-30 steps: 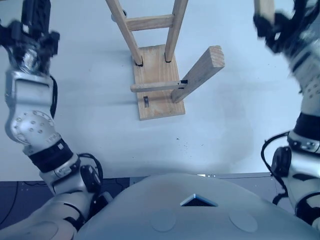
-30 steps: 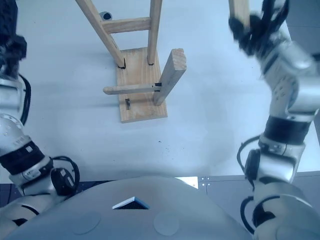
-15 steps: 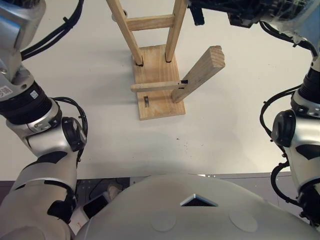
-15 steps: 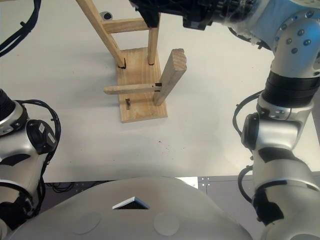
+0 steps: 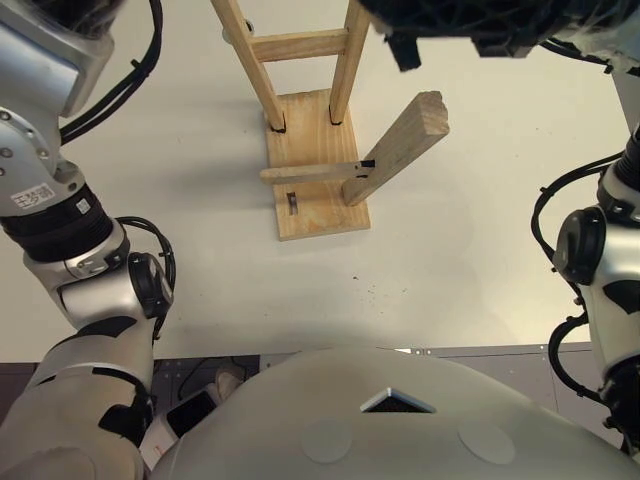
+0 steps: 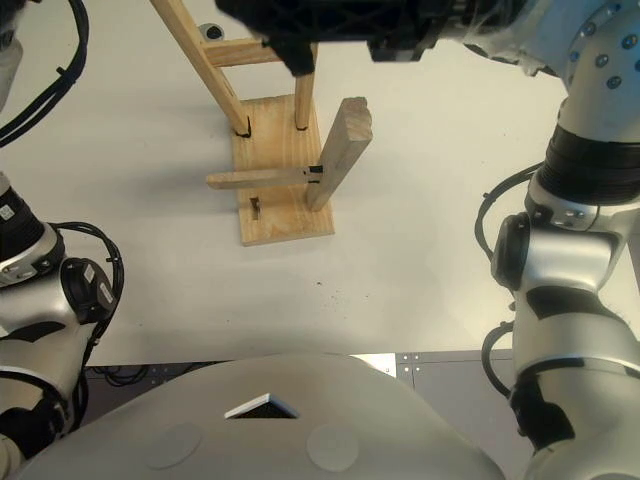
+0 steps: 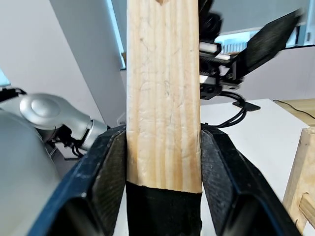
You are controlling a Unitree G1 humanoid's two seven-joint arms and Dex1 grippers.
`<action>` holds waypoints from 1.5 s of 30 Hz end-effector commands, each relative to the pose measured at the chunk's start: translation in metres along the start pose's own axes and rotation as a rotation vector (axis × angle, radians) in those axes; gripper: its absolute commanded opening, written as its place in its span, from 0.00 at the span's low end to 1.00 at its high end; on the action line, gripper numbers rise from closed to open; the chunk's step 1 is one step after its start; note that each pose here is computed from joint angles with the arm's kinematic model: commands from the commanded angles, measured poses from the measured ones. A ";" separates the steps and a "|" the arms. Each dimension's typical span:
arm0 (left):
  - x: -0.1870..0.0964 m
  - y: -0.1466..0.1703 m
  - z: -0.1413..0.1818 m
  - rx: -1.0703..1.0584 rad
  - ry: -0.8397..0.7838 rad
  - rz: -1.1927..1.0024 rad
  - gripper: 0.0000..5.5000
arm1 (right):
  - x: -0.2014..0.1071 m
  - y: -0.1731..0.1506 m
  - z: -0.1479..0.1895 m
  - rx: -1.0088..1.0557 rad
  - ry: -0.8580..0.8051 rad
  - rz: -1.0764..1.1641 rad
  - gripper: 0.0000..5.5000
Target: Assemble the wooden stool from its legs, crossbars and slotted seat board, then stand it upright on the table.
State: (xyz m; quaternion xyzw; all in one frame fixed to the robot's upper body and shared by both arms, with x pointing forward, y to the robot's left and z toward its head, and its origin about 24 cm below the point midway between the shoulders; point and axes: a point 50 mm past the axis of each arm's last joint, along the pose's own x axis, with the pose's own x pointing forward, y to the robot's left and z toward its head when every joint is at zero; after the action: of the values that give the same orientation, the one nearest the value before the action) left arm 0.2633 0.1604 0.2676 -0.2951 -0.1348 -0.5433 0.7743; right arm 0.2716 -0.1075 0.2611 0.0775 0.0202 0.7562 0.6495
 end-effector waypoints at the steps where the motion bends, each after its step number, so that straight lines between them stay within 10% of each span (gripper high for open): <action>1: -0.002 -0.004 0.002 0.001 0.016 -0.040 0.62 | -0.006 -0.003 0.001 -0.009 0.019 -0.043 0.37; 26: -0.011 -0.005 0.013 -0.076 -0.087 -0.087 0.62 | -0.013 -0.010 -0.022 0.009 0.116 -0.053 0.37; 38: -0.020 -0.004 0.020 -0.066 -0.134 -0.096 0.39 | -0.014 -0.015 -0.023 -0.018 0.116 -0.090 0.37; 45: -0.034 0.007 0.053 0.017 -0.283 -0.010 0.37 | -0.018 -0.021 -0.025 0.001 0.135 -0.129 0.62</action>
State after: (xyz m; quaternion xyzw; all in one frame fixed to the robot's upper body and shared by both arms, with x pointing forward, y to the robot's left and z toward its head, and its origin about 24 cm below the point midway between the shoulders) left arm 0.2630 0.2063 0.2769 -0.3719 -0.2188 -0.5173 0.7391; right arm 0.2886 -0.1154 0.2279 0.0431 0.0660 0.7265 0.6826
